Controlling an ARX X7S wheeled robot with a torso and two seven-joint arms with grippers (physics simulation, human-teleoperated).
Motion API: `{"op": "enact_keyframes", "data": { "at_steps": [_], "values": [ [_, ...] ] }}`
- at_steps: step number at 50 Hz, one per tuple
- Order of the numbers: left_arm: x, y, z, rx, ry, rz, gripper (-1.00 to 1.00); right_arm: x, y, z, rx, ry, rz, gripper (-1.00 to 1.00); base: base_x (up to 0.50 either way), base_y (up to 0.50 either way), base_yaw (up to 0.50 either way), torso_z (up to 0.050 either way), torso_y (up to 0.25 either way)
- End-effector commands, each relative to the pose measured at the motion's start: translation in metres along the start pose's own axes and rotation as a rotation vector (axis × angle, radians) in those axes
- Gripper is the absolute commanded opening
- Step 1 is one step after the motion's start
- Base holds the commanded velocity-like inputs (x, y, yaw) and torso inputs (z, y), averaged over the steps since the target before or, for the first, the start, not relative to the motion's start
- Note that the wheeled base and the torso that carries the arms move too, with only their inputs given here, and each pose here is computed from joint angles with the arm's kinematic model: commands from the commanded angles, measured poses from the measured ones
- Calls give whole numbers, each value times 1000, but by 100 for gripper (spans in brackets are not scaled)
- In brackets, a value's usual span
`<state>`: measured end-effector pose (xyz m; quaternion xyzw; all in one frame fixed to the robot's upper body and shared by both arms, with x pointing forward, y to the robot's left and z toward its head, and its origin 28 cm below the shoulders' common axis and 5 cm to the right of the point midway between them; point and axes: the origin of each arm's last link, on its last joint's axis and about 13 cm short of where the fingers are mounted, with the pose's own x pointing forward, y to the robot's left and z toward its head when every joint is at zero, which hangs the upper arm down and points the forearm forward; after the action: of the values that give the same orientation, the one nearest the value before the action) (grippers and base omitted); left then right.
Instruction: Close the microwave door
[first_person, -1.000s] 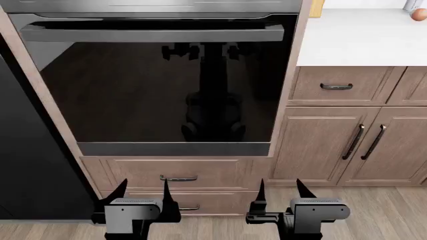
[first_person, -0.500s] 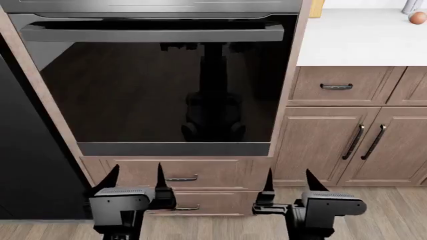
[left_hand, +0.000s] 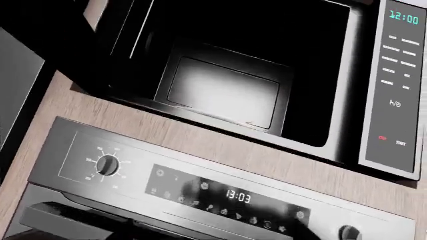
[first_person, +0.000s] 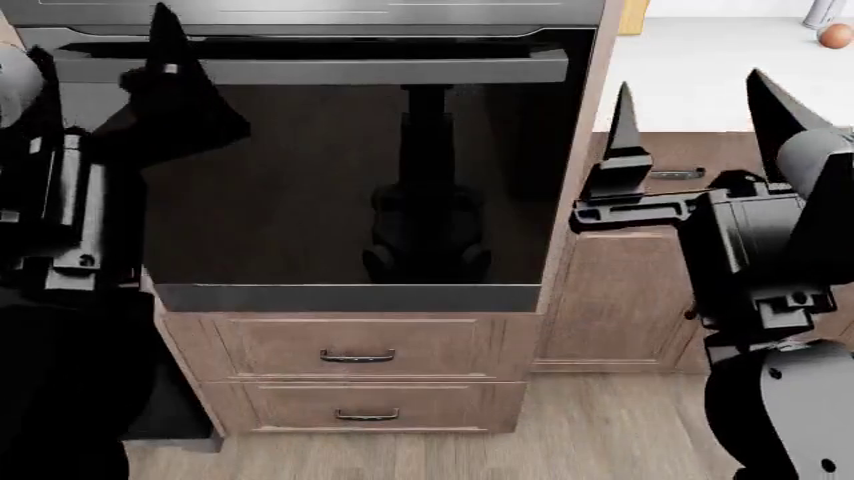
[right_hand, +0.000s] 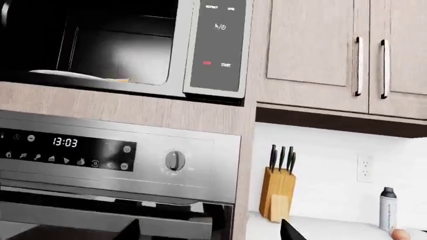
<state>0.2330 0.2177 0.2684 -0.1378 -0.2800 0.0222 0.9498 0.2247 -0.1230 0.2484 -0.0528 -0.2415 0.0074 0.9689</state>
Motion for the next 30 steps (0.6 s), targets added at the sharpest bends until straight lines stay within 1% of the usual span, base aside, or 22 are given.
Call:
{"op": "enact_keyframes", "data": {
  "at_steps": [1,4,9,17,22,30],
  "values": [
    [20,-9,85,-44,-207,-21,100,6,-15,87,-142,-195,18,100,0,0,0,0,0],
    [24,-6,100,-58,-245,-14,100,5,-20,110,-170,-239,20,100,0,0,0,0,0],
    [21,-1,114,-59,-291,-14,100,-5,-29,137,-203,-294,9,100,0,0,0,0,0],
    [24,6,142,-83,-363,5,100,-16,-45,164,-211,-348,-50,100,0,0,0,0,0],
    [31,13,150,-77,-383,24,100,-20,-47,181,-220,-391,-51,100,0,0,0,0,0],
    [29,14,159,-80,-405,22,100,-28,-47,201,-240,-450,-44,100,0,0,0,0,0]
  ]
}}
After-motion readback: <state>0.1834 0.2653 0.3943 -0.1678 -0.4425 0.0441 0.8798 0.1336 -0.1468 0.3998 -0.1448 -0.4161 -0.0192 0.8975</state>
